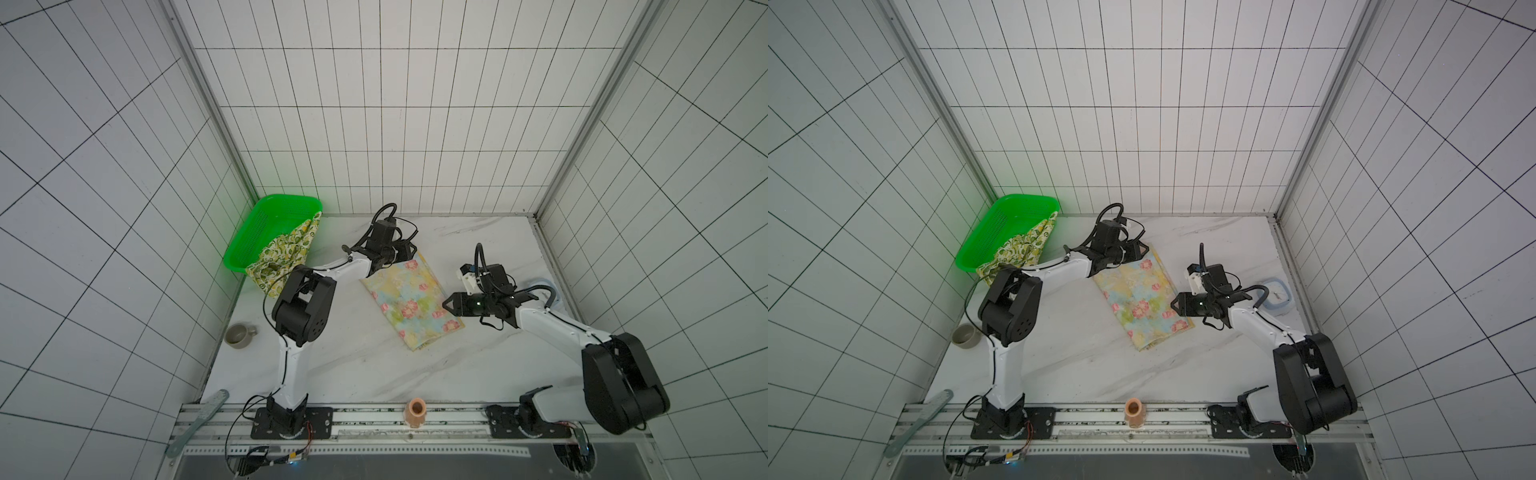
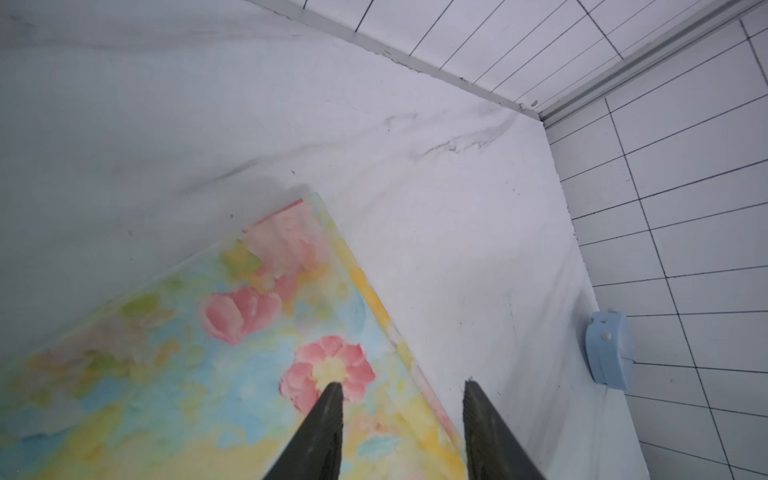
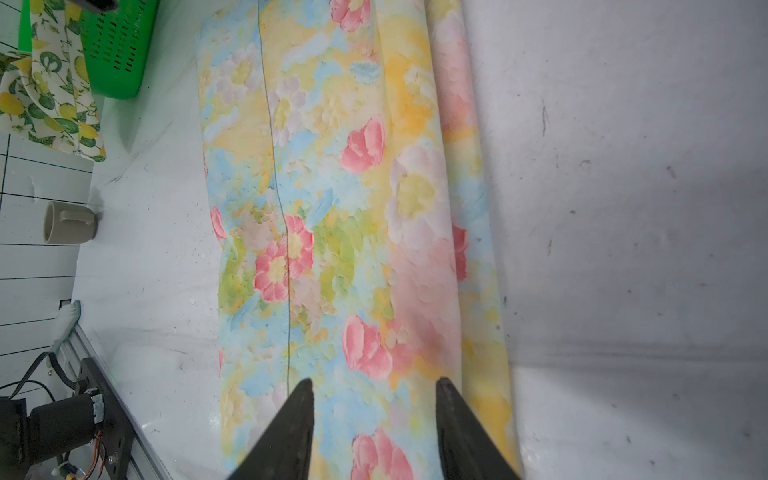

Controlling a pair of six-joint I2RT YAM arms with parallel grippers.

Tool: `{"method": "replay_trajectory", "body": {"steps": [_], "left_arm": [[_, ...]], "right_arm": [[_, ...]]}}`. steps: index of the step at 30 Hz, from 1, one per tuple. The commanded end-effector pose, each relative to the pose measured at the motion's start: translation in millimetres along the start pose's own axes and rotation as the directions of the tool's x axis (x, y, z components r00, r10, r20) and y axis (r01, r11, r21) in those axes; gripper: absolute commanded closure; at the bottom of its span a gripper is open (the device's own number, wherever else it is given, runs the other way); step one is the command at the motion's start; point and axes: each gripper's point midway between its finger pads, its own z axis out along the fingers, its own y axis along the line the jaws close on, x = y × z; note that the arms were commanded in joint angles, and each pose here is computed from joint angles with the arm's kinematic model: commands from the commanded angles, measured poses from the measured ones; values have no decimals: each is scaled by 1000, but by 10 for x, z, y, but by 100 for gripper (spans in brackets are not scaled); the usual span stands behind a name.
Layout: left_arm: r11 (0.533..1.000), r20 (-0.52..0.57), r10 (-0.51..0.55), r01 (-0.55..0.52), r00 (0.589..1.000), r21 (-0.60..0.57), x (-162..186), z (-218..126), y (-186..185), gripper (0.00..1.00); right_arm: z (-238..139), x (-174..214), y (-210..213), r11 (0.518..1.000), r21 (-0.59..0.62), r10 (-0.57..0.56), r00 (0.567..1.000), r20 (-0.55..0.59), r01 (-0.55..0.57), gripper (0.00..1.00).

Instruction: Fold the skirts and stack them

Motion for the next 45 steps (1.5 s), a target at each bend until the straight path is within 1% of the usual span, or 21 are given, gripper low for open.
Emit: {"method": "replay_trajectory", "body": {"steps": [1,5,13,16,20,29,34,43,45], "left_arm": [[997,-69,6,-12,998,-77,21,179,245,52],[990,-77,31,-41,997,-137,-101,363,366,51],[988,-80,49,-60,996,-143,-177,607,407,48],[987,-74,59,-69,996,-145,-195,654,409,47],[978,-66,106,-117,992,-175,-225,694,414,47],[952,-94,171,-189,981,-240,-234,792,517,48],[929,-109,210,-233,972,-288,-236,811,611,48],[918,-118,242,-267,963,-293,-201,900,632,51],[919,-121,245,-270,962,-288,-180,924,624,54]], "right_arm": [[7,226,-92,1000,13,28,998,-53,-27,53],[-6,230,-113,999,29,32,998,-53,-30,53],[12,319,-175,998,53,49,995,-81,-45,53],[19,340,-175,997,50,54,995,-88,-50,53],[34,344,-171,998,45,57,994,-94,-53,53],[51,327,-170,998,43,56,994,-95,-52,54],[58,322,-173,998,43,58,994,-97,-54,54],[95,328,-195,997,49,58,993,-107,-53,55],[102,326,-199,997,51,57,993,-108,-51,55]]}}
